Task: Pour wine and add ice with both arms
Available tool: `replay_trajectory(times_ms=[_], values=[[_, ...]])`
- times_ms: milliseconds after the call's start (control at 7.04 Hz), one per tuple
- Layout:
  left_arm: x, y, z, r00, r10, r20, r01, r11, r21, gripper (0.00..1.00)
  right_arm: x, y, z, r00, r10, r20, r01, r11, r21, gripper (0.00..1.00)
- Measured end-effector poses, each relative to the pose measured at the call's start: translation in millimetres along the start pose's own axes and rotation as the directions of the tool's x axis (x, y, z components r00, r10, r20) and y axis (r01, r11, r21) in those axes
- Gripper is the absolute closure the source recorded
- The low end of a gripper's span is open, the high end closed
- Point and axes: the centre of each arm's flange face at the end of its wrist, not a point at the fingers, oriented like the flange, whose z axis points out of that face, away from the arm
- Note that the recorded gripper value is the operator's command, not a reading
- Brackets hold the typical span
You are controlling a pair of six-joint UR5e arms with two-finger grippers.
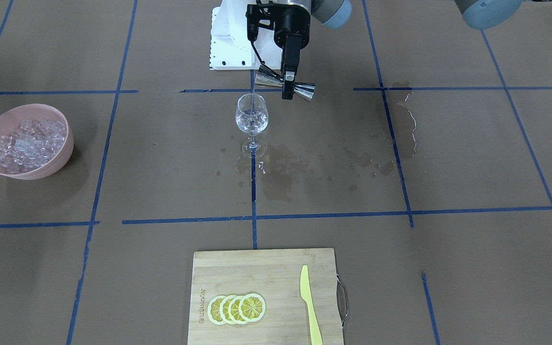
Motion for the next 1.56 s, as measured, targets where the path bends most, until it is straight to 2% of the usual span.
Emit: replay_trajectory(times_ms=[284, 568, 852, 994, 1136, 1420, 1562], values=[[-2, -2, -1, 0.999, 0.034, 0.012, -0.034, 0.999, -0.007, 1.00, 0, 0, 0, 1.000, 0.000, 0.000, 0.000, 1.000, -0.001, 0.00], [-2, -4, -4, 1.000, -0.003, 0.017, 0.003, 1.000, -0.005, 1.00, -1, -1, 0, 1.000, -0.002, 0.001, 0.002, 1.000, 0.000, 0.00], [-1, -4, -9, 0.984, -0.179, 0.014, 0.179, 0.984, 0.008, 1.00, -2, -2, 0, 1.000, -0.004, 0.002, 0.004, 1.000, 0.002, 0.00], [0, -3, -10, 0.961, -0.275, 0.011, 0.275, 0.961, 0.013, 1.00, -3, -2, 0, 1.000, -0.005, 0.003, 0.005, 1.000, 0.002, 0.00], [0, -2, -10, 0.927, -0.375, 0.010, 0.375, 0.927, 0.017, 1.00, -3, -2, 0, 1.000, -0.005, 0.003, 0.005, 1.000, 0.003, 0.00], [-1, 1, -11, 0.837, -0.547, 0.003, 0.546, 0.837, 0.026, 1.00, -4, -2, -1, 1.000, -0.007, 0.005, 0.007, 1.000, 0.004, 0.00], [-2, 3, -10, 0.797, -0.604, -0.002, 0.604, 0.797, 0.029, 1.00, -5, -2, -1, 1.000, -0.007, 0.005, 0.007, 1.000, 0.004, 0.00]])
